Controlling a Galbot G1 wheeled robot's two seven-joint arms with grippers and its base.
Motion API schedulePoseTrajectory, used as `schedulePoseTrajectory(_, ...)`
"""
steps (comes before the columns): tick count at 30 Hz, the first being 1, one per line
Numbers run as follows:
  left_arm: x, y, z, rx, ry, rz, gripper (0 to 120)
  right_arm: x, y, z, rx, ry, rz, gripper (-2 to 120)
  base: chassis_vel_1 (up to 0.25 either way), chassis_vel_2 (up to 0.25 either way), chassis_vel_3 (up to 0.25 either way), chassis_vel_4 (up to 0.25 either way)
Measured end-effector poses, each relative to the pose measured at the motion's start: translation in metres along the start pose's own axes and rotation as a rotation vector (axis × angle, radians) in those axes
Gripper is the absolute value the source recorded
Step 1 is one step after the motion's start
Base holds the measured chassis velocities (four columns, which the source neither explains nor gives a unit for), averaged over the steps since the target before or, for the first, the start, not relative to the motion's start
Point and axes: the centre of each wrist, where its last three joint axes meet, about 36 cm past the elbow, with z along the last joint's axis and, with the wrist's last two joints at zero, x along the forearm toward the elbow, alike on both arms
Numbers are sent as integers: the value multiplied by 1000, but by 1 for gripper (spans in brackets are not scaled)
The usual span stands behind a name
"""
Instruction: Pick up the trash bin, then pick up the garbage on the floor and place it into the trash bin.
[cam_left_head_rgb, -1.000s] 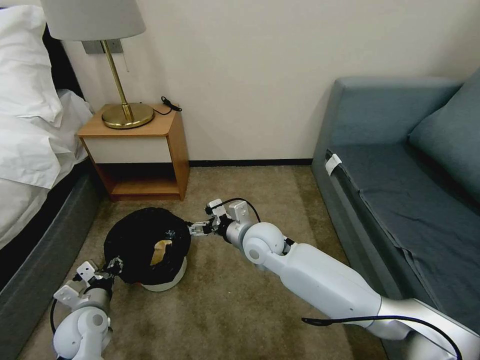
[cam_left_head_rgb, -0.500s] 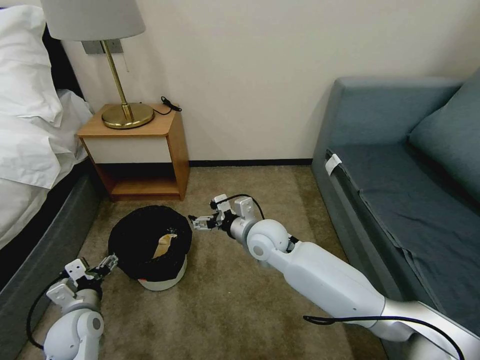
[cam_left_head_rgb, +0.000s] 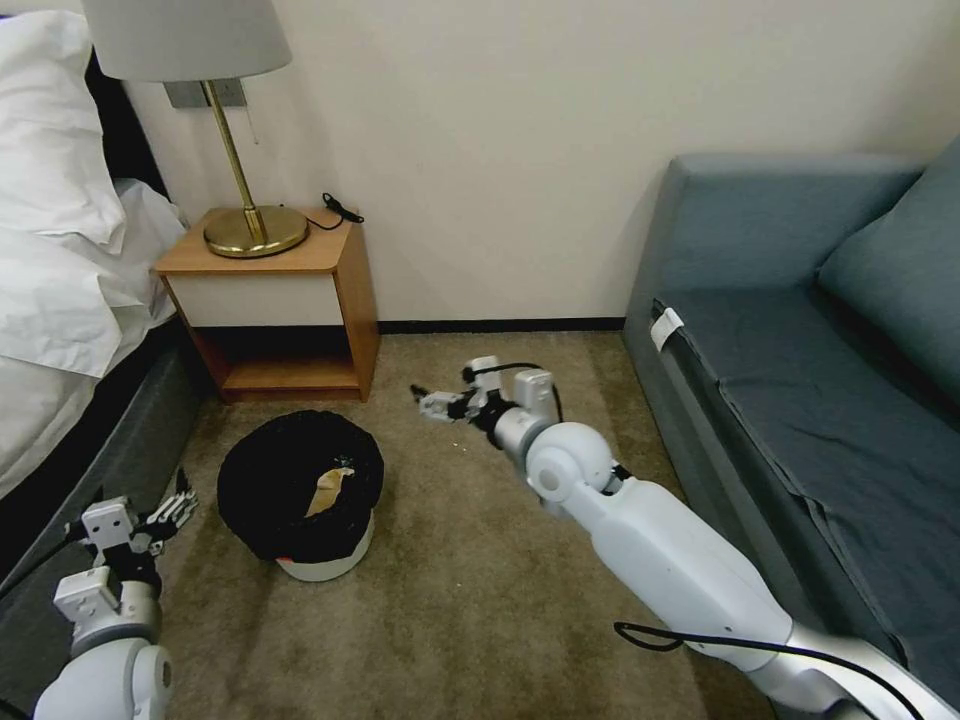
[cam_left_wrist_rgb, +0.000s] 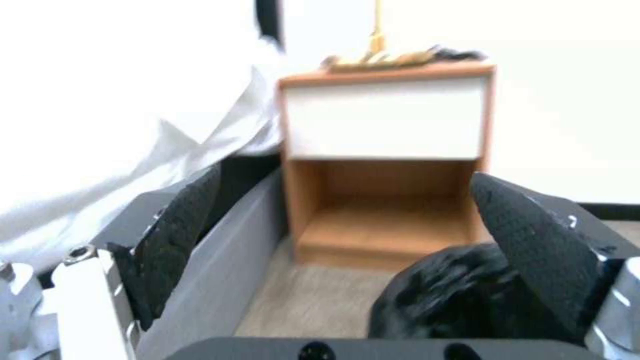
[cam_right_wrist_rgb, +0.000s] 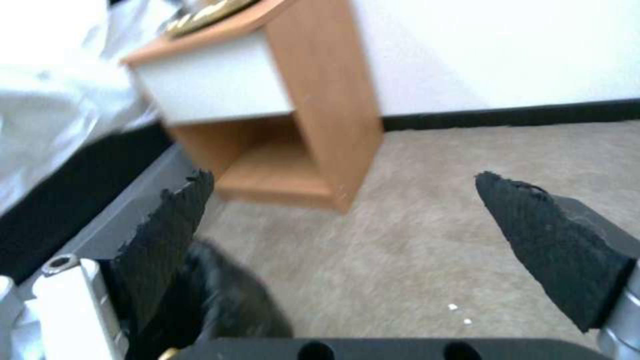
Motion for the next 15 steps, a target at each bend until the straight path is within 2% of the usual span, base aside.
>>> schedulePoseTrajectory(2, 0, 1, -1, -4, -12, 18, 100, 2, -5, 0, -16, -13, 16, 100, 0, 0, 0, 0)
schedulePoseTrajectory(3, 1, 1, -4, -11, -34, 62, 100, 7, -16, 4, -49, -39, 57, 100, 0, 0, 0, 0)
schedulePoseTrajectory(6, 2, 1, -7, -12, -42, 88, 100, 12, -28, 11, -73, -52, 99, 100, 0, 0, 0, 0)
schedulePoseTrajectory(8, 1, -7, -12, 20, -45, 123, 100, 22, -44, 26, -114, -59, 157, 100, 0, 0, 0, 0)
schedulePoseTrajectory(12, 0, -18, -16, 61, -30, 147, 100, 28, -54, 37, -136, -59, 196, 100, 0, 0, 0, 0)
schedulePoseTrajectory(14, -3, -33, -18, 112, -8, 166, 100, 35, -65, 50, -139, -57, 233, 100, 0, 0, 0, 0)
schedulePoseTrajectory(15, -3, -33, -18, 112, -8, 166, 100, 35, -65, 50, -139, -57, 233, 100, 0, 0, 0, 0)
